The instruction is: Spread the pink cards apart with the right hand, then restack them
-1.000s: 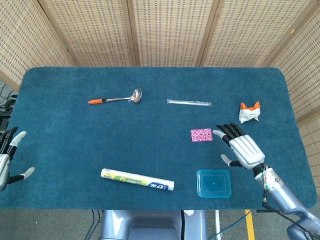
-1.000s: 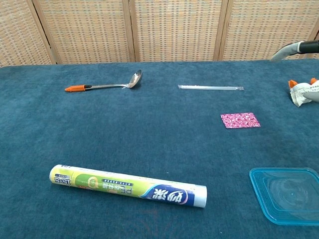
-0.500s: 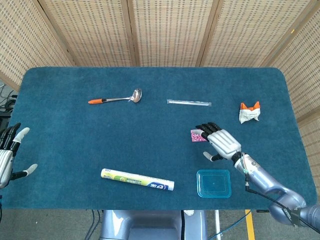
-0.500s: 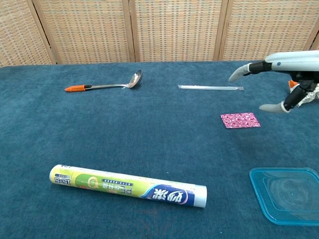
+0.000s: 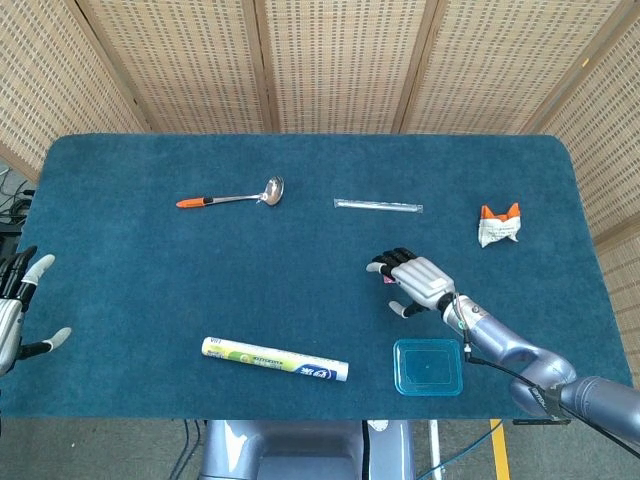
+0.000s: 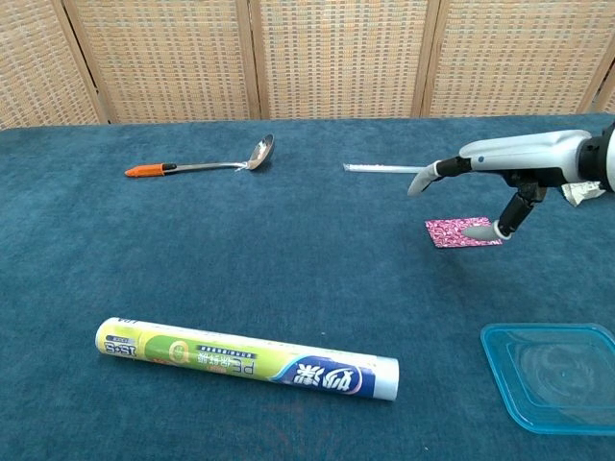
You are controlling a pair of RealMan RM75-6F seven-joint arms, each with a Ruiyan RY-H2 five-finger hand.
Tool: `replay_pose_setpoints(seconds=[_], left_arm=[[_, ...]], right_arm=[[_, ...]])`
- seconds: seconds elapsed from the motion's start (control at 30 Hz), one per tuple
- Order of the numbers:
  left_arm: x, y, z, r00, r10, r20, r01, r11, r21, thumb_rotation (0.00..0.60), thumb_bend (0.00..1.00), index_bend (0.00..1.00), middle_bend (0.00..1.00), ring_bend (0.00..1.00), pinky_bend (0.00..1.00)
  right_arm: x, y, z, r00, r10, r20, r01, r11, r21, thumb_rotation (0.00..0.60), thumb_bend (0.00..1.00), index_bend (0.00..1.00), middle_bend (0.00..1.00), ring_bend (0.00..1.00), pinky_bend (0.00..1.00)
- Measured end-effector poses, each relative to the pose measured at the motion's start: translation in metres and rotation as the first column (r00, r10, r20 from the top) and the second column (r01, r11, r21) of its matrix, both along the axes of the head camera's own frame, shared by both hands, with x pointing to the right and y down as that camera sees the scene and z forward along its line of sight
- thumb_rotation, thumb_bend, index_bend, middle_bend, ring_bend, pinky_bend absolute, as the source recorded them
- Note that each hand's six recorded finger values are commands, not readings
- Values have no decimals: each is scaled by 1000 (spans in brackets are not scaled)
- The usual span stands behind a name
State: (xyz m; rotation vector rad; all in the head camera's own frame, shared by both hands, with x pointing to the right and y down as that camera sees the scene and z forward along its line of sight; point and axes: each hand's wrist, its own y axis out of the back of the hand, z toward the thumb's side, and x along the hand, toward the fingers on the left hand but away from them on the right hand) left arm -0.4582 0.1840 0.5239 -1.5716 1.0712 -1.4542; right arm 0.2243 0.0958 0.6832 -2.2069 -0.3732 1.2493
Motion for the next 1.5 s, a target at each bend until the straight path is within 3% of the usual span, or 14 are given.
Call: replay_pose_setpoints(seconds=[0.6,1.2,1.5], left_arm=[[1,1,4,1000,1,1,-1,1000,-12,600,138,84,0,0,0],[-3,2,6,1000,-8,6,8,1000,-17,600,137,84,0,0,0],[-4,2,7,1000,-9,7,9,1000,-17,600,137,84,0,0,0]], right_arm=[[27,-2,27,992,28,-120,-38,996,-79,600,466,148,127,0,0],[35,-4,41,985,24,-171,-39,996,-84,600,466,158,133,0,0],[39,-6,44,980,9,-197,-17,999,-40,600,466,184,134,0,0]])
